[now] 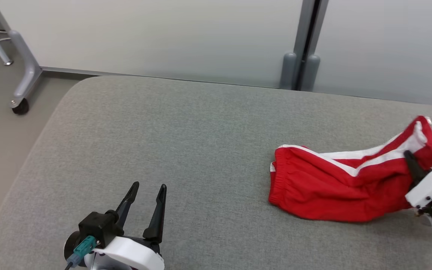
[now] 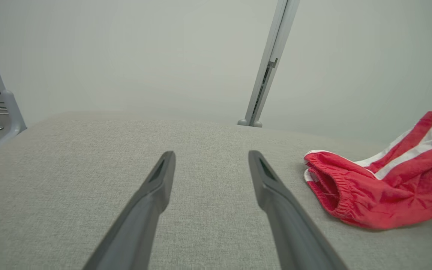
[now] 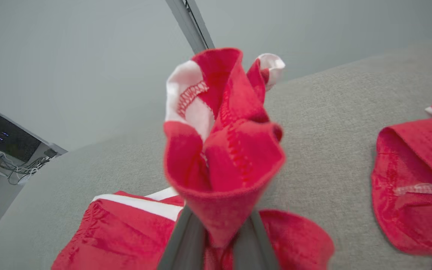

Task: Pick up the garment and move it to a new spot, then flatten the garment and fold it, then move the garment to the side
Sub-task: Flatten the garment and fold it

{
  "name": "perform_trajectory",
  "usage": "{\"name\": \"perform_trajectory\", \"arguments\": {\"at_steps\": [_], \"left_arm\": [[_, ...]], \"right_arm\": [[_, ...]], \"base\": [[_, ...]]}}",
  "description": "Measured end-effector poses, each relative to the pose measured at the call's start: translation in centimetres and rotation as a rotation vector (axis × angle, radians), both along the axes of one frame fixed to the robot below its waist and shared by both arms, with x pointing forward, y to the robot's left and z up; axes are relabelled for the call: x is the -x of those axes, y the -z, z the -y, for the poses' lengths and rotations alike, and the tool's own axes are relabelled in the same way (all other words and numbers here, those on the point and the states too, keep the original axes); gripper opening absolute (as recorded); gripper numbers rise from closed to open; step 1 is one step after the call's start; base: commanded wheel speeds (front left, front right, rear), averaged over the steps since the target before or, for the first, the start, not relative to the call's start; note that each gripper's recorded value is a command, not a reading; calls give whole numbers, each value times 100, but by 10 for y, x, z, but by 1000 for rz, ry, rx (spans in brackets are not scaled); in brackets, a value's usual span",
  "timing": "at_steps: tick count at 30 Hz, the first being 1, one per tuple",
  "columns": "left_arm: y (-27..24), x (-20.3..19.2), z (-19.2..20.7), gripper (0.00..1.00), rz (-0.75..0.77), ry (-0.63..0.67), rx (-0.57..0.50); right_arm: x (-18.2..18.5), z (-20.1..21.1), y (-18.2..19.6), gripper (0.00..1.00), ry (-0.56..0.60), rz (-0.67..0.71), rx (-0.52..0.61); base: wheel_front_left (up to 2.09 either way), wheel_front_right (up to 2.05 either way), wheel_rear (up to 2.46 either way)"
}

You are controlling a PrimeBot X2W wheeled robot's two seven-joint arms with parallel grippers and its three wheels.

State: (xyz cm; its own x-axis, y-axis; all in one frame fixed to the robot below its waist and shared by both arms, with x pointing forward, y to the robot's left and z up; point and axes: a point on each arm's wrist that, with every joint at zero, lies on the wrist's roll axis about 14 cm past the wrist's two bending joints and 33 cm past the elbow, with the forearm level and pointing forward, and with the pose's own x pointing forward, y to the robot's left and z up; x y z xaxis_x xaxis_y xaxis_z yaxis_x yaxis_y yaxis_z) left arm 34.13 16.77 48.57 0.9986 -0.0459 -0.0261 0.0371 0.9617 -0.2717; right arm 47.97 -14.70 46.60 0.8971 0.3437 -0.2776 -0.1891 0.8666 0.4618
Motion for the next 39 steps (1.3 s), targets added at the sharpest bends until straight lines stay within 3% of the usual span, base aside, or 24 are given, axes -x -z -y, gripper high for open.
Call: {"name": "perform_trajectory", "arguments": {"at_steps": [11, 21, 22, 23, 24, 33, 39], "left_arm": [[1, 26, -24, 100, -5, -81, 3], [7, 41, -41, 100, -29, -129, -8], [7, 41, -41, 100, -32, -130, -9], [8, 41, -42, 100, -35, -133, -9], [9, 40, -42, 100, -37, -133, -9], [9, 32, -30, 100, -36, -91, -4], [3, 26, -21, 100, -17, -61, -3]], "right_arm": [[28, -118, 6, 0, -268, -18, -23], [48, -165, 37, 0, -350, -100, 14], [48, -164, 40, 13, -347, -108, 27], [47, -164, 42, 48, -347, -111, 36], [47, -165, 43, 100, -345, -113, 38], [51, -178, 5, 100, -368, 4, -51], [52, -146, -37, 100, -303, 124, -167]], "base": [[0, 0, 0], [0, 0, 0], [0, 0, 0], [0, 0, 0], [0, 0, 0], [0, 0, 0], [0, 0, 0]]}}
